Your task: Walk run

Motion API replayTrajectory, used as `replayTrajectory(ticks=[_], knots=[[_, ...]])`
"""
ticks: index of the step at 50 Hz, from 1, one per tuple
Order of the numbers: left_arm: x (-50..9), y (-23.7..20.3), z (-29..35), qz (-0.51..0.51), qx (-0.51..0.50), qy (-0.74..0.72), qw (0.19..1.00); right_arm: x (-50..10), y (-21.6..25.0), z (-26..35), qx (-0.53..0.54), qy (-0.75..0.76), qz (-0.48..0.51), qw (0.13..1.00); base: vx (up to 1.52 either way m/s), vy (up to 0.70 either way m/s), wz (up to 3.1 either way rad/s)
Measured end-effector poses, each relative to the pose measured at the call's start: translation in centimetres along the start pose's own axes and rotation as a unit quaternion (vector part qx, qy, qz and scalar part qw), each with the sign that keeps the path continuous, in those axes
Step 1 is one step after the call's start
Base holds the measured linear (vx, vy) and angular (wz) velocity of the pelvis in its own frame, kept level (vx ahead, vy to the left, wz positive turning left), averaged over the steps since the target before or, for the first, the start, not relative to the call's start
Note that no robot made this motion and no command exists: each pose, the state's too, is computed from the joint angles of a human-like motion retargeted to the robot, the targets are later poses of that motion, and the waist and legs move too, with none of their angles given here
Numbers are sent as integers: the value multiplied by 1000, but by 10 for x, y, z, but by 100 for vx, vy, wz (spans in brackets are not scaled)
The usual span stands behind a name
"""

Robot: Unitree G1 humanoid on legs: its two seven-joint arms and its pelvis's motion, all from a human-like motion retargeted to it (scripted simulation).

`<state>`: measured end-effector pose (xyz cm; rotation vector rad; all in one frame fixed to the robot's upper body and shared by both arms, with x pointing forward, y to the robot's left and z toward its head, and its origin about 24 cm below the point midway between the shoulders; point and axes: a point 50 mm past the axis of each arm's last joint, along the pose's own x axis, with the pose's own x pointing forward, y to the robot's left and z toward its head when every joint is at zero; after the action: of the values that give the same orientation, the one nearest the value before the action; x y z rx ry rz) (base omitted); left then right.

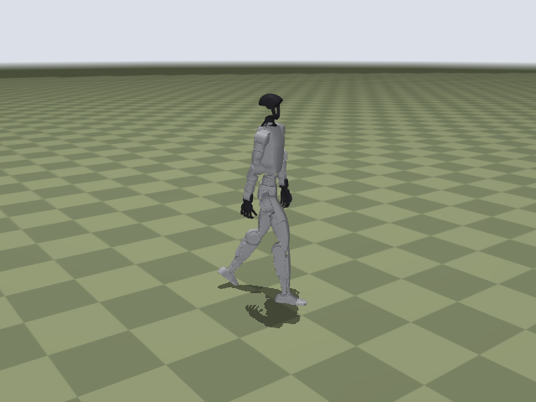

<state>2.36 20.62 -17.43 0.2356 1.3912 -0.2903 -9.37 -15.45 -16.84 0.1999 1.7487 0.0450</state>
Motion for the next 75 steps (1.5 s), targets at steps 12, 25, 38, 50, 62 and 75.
replayTrajectory(ticks=[12,25,38,50,62,75], knots=[[-33,-81,-117,-78,-73,177,978,-30,-43,147,-95,-229,-128,960,74,-49,-131],[-42,-75,-134,-70,-114,198,971,-56,-54,196,-171,-297,-161,925,79,-17,-116],[-32,8,-95,9,-132,172,976,-1,-3,36,-91,-14,0,996,91,-14,-66],[-17,84,89,89,83,-106,987,1,12,-15,-112,49,18,992,61,-9,-5],[-13,70,83,67,135,-93,984,3,19,17,19,-25,39,999,75,-29,-16],[-26,-27,-98,-14,106,187,977,-21,-24,137,-32,-214,-63,974,72,-45,-109]])
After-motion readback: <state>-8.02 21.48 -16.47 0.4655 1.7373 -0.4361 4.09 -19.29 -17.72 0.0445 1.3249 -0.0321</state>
